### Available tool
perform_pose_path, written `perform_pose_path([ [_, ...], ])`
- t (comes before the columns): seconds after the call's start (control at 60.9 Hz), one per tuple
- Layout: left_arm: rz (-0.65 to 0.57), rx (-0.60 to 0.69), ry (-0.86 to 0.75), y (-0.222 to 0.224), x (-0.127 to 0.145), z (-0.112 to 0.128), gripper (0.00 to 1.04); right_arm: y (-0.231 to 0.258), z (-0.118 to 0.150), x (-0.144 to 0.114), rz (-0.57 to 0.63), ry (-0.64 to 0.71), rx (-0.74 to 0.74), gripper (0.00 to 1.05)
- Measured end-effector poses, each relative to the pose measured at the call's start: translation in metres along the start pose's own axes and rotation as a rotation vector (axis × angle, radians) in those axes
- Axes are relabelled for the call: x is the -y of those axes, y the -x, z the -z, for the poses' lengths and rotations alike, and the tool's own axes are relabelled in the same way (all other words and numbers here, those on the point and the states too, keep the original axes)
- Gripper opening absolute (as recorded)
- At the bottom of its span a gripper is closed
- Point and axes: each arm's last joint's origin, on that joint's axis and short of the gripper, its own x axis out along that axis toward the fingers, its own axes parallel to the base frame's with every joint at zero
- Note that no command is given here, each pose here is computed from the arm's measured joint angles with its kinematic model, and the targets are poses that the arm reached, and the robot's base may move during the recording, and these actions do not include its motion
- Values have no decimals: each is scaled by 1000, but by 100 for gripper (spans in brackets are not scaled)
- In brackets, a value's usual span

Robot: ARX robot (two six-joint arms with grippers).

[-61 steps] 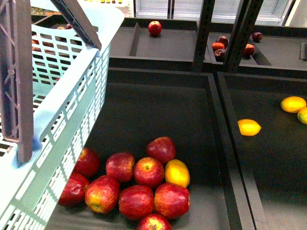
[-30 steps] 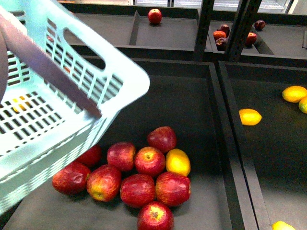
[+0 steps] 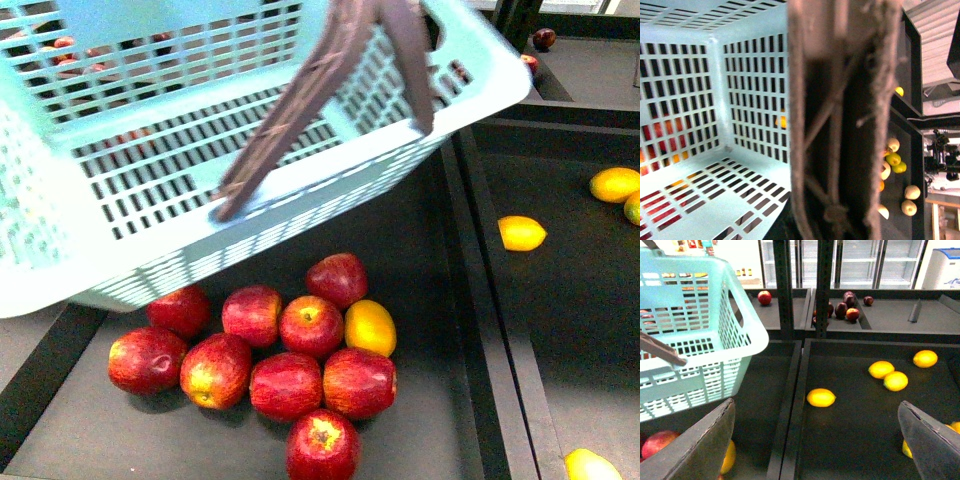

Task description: Pick lemon and mango into basket

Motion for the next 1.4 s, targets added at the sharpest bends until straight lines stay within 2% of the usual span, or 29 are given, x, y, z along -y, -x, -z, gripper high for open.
perform_pose_path([
  [0.164,51,-65,-31,-16,19,23,5,0,0,0,0,0,0,96],
  [0.443,159,-139,-75,-15,44,54,5,0,0,0,0,0,0,96],
  [0.837,140,-110,-69,-16,41,48,5,0,0,0,0,0,0,96],
  [0.936,145,-119,-70,-15,42,49,5,-1,4,2,-3,-115,-140,96],
  [1.018,148,-123,-71,-15,42,50,5,-5,8,10,29,-217,-200,96],
  [1.116,149,-124,-70,-15,42,50,5,-12,4,22,64,-284,-189,96],
  [1.395,146,-119,-71,-15,42,50,5,-57,-7,82,320,-267,-113,96],
])
